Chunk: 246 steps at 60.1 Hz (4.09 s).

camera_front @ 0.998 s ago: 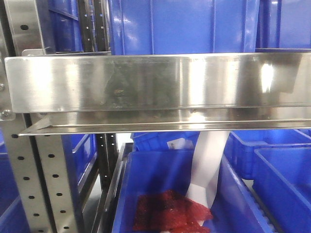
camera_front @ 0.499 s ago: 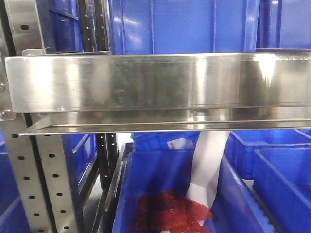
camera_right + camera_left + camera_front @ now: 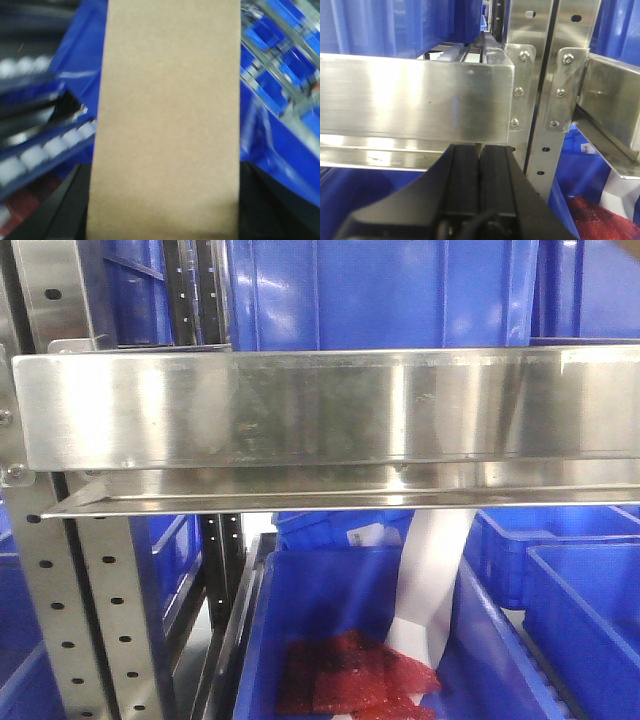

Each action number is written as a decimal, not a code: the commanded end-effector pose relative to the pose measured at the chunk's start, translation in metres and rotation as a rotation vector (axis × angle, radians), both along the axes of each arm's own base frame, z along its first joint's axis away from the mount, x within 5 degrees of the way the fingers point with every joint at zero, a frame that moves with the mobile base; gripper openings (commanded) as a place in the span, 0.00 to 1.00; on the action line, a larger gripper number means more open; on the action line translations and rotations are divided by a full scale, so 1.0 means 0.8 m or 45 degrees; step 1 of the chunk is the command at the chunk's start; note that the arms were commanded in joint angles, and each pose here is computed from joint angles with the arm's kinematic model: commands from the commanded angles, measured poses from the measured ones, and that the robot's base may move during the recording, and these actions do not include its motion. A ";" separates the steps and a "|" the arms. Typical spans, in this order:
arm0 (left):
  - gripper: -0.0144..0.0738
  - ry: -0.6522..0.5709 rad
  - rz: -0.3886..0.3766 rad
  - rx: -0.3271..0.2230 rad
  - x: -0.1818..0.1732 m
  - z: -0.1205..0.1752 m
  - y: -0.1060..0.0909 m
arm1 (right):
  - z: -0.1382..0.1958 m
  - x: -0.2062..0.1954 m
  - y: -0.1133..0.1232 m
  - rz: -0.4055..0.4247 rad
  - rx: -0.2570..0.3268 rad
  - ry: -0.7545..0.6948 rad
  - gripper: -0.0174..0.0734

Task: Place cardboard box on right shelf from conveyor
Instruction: 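Raise the held box above the upper steel shelf with the right gripper, then lower the box flat onto the upper shelf and open the right gripper, then withdraw the right gripper from the box on the shelf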

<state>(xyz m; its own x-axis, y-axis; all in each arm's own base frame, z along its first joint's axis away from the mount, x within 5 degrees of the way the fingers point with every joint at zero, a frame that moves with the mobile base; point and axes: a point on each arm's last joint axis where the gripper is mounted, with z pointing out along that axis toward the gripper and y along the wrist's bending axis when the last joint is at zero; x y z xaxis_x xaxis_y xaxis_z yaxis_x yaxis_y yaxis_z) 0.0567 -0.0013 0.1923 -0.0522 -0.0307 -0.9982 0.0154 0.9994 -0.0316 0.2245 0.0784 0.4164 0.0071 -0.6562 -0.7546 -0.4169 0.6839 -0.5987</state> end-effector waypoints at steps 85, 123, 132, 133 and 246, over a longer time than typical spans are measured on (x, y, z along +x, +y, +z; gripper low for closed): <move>0.03 -0.118 0.002 -0.009 -0.001 0.007 0.000 | -0.084 0.103 0.059 0.258 -0.581 -0.112 0.87; 0.03 -0.118 0.002 -0.009 -0.001 0.007 0.000 | -0.029 0.003 0.021 -0.034 0.533 0.109 0.77; 0.03 -0.118 0.002 -0.009 -0.001 0.007 0.000 | -0.043 -0.041 0.001 -0.088 0.842 0.107 0.49; 0.03 -0.118 0.002 -0.009 -0.001 0.007 0.000 | -0.044 -0.045 -0.001 -0.089 0.861 0.104 0.47; 0.03 -0.118 0.002 -0.009 -0.001 0.007 0.000 | -0.254 -0.213 -0.102 -0.518 1.061 -0.369 0.25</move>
